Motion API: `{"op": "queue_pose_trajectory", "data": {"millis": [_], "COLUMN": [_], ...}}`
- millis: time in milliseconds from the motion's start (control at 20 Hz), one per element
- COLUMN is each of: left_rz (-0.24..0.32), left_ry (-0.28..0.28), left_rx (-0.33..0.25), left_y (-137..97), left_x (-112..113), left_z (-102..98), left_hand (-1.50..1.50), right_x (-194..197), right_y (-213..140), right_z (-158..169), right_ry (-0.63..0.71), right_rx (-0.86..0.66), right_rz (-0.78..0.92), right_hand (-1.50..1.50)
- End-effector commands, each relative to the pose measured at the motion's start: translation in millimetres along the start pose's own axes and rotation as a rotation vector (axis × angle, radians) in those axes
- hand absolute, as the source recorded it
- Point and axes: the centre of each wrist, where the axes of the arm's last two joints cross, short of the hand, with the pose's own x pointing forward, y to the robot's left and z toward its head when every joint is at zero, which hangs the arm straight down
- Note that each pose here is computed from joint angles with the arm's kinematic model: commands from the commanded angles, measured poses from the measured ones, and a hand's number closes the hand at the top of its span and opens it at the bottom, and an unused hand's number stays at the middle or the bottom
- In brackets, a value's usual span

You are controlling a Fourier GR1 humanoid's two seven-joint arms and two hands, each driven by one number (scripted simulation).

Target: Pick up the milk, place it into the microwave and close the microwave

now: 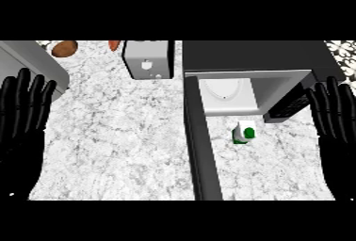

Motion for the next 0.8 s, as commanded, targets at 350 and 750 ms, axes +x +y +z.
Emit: {"op": "queue_pose_trajectory", "data": {"millis": [350, 750], "left_rz": [0.112, 0.077], "left_ry": [0.173, 0.175], "left_rx": [0.109, 0.144], "left_y": [-33, -31], "left_x": [12, 37], "left_z": [34, 84], "left_hand": [-1.50, -1.50], "right_x": [-2, 2], "right_y": [67, 68], "right_z": [-4, -9], "right_ry": [0.068, 0.079], "right_rx": [0.313, 0.327], "right_rz": [-0.311, -0.372], "right_hand": [-1.50, -1.50]}}
